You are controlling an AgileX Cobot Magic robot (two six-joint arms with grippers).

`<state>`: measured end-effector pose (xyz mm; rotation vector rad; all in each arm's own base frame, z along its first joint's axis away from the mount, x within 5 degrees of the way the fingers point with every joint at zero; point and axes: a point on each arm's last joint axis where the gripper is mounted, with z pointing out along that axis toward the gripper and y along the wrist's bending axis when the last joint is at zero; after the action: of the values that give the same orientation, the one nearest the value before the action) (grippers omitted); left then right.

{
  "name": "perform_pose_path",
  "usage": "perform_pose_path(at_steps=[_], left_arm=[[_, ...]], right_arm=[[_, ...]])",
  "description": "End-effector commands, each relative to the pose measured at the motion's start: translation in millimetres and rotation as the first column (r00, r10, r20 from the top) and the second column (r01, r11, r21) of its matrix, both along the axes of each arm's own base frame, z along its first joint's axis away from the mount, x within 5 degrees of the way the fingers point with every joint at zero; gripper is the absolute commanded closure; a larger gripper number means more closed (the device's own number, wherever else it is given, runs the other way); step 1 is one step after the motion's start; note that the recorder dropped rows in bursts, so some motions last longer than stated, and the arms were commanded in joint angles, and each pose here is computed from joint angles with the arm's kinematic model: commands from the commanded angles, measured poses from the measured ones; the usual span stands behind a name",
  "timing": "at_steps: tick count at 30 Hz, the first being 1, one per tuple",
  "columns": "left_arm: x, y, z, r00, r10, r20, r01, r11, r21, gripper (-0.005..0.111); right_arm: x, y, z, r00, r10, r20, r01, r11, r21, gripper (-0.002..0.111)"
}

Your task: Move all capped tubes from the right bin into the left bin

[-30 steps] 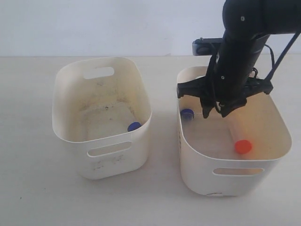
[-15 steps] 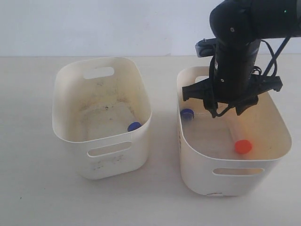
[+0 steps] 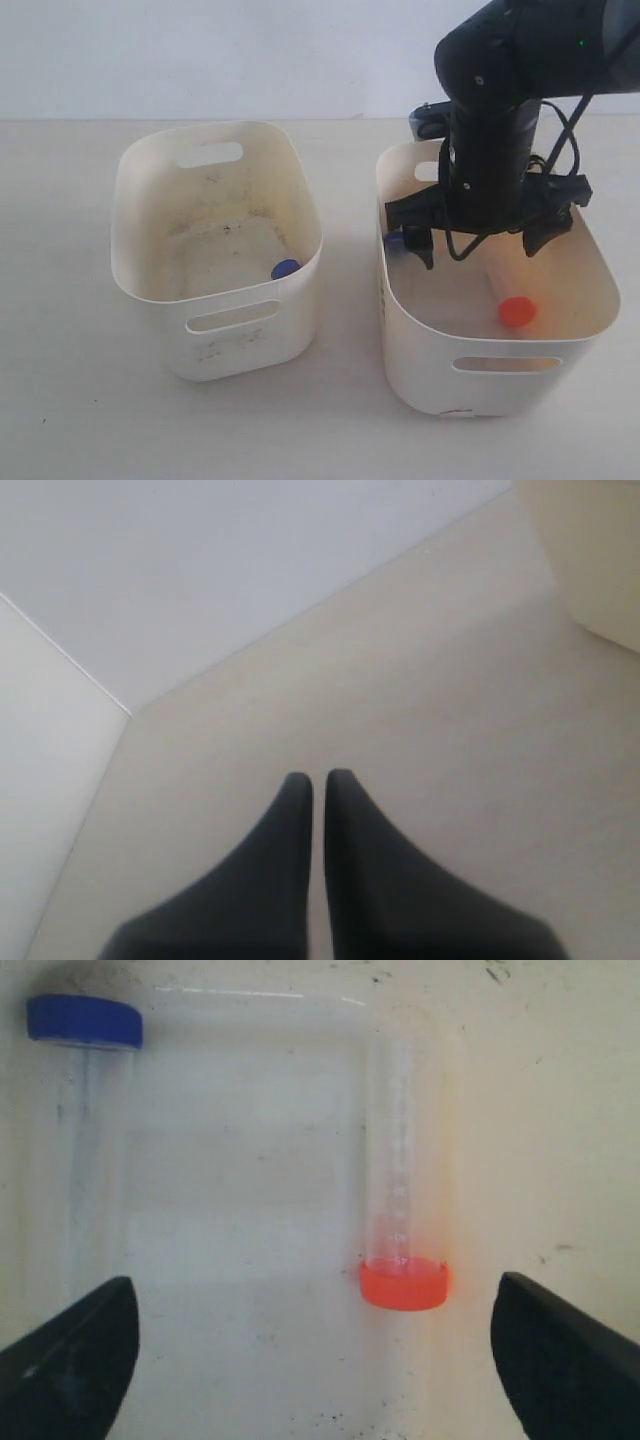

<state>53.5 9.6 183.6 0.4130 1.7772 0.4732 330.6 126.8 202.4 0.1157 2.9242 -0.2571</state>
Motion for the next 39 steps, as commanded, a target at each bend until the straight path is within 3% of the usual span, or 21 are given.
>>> perform_pose_path(at_steps=[1,29,39], left_arm=[[0,0,1,1.000,-0.003,0.005,0.003,1.000,-0.004,0.103],[0,0,1,1.000,-0.003,0.005,0.003,1.000,-0.004,0.103],[0,0,1,1.000,-0.003,0.005,0.003,1.000,-0.004,0.103]], right_arm=[[3,2,-12,0.999,0.009,-0.033,-0.009,1.000,-0.016,0.022],[8,-1,-21,1.000,-0.006,-0.015,0.005,0.998,-0.063,0.022],[11,-2,-43,0.998,-0.026,-0.063,0.018,0.993,-0.115,0.022]])
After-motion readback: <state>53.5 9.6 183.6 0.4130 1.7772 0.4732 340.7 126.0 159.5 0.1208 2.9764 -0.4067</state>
